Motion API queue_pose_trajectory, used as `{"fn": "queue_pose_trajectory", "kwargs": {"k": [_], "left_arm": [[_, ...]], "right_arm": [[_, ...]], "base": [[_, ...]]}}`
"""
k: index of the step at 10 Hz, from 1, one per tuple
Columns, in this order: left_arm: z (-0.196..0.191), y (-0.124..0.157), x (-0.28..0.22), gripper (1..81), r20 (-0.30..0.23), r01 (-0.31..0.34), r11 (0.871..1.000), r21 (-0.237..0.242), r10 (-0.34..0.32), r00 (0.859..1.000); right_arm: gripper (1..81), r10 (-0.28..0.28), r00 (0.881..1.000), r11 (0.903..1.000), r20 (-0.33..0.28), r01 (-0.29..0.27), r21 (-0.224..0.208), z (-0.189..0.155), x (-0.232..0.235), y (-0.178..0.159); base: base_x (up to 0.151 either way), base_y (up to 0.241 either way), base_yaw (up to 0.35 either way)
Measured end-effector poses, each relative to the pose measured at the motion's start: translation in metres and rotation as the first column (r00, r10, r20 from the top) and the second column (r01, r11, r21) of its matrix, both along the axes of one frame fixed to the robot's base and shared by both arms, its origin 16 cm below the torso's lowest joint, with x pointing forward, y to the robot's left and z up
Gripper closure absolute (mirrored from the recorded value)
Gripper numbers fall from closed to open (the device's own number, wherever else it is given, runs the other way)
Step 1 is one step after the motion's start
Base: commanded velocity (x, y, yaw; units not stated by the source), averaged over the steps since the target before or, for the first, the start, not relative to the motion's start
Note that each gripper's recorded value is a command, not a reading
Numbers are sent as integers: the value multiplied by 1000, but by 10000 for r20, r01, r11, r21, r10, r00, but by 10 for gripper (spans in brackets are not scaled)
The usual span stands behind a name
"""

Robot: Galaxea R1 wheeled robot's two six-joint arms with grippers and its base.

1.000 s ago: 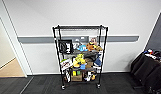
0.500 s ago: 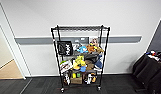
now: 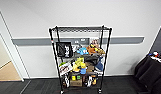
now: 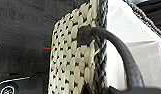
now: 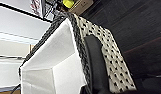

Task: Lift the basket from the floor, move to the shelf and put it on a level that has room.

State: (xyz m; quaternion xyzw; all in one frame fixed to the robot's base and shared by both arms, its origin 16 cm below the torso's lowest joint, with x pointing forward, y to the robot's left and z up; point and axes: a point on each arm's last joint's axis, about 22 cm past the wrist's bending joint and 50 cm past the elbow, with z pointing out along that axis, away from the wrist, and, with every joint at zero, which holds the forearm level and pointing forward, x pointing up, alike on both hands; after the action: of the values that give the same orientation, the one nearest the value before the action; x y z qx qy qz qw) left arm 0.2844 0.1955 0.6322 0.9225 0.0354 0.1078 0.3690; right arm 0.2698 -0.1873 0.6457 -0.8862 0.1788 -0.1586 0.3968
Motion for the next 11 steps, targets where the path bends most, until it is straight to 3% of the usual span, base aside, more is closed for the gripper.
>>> {"fn": "queue_pose_trajectory", "kwargs": {"k": [11], "left_arm": [[0,1,0,811,12,-21,10000,13,21,10000]], "right_arm": [[811,-101,9999,9999,73,101,-1,0,1,0]], "base": [[126,0,0]]}}
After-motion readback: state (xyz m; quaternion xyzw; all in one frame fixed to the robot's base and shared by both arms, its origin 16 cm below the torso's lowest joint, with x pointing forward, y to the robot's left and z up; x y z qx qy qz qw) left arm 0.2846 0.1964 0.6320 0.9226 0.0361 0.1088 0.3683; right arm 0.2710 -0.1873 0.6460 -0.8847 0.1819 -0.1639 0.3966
